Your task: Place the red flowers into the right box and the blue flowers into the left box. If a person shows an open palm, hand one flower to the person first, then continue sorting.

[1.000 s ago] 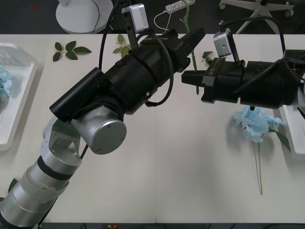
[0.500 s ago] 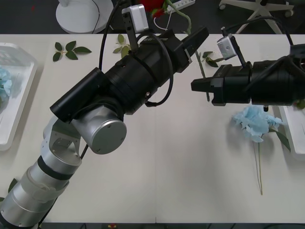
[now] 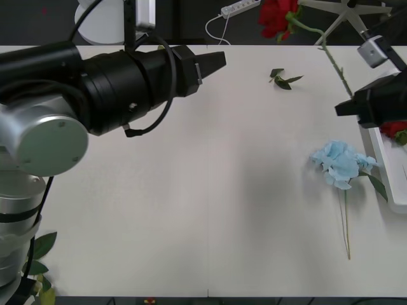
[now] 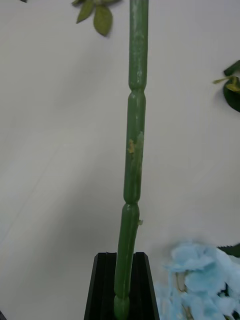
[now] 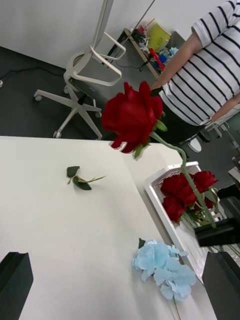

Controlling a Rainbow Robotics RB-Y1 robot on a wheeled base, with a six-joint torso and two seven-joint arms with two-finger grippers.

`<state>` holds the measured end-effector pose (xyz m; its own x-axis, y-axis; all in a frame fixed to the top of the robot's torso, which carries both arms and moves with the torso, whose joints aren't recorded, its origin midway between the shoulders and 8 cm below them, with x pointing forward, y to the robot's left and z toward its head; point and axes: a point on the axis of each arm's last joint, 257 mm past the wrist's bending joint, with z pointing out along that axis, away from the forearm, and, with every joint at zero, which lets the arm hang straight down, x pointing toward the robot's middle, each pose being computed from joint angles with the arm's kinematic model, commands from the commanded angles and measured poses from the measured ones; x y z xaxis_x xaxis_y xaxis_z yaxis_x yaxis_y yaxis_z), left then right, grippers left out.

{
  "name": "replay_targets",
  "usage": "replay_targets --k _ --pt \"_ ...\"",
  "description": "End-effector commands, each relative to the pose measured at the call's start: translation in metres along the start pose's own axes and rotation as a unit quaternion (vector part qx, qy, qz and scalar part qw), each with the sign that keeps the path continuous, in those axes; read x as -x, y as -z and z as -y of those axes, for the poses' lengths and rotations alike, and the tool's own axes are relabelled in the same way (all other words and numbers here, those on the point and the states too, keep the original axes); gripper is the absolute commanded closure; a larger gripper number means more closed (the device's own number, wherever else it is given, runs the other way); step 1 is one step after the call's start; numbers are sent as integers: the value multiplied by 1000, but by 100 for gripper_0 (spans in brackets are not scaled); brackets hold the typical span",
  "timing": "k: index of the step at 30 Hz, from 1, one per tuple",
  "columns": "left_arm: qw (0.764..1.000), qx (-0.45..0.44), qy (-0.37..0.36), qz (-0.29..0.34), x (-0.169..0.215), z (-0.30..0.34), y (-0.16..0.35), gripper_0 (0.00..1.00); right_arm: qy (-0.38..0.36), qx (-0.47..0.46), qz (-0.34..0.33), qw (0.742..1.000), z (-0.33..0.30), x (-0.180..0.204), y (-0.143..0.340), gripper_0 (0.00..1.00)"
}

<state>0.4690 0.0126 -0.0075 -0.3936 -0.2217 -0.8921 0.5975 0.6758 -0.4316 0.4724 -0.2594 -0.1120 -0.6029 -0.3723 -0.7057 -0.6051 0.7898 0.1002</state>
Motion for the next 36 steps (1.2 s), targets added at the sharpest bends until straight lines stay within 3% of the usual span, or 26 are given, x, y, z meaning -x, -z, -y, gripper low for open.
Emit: replay_targets --k 1,12,16,21,36 --pt "999 -22 -35 -8 26 7 30 0 -45 -78 -11 996 62 9 63 100" --pt "981 -131 -116 -79 -20 -48 98 0 -167 -171 -90 967 161 -61 157 100" --pt "971 -177 -139 -75 -33 -69 121 0 -142 -199 -136 960 193 -99 176 100" --pt "960 -212 -162 -84 -44 -77 145 0 -140 -201 -159 956 216 -136 187 100" --pt "937 -228 -233 -125 -11 -69 187 0 -192 -244 -171 935 265 -214 173 100"
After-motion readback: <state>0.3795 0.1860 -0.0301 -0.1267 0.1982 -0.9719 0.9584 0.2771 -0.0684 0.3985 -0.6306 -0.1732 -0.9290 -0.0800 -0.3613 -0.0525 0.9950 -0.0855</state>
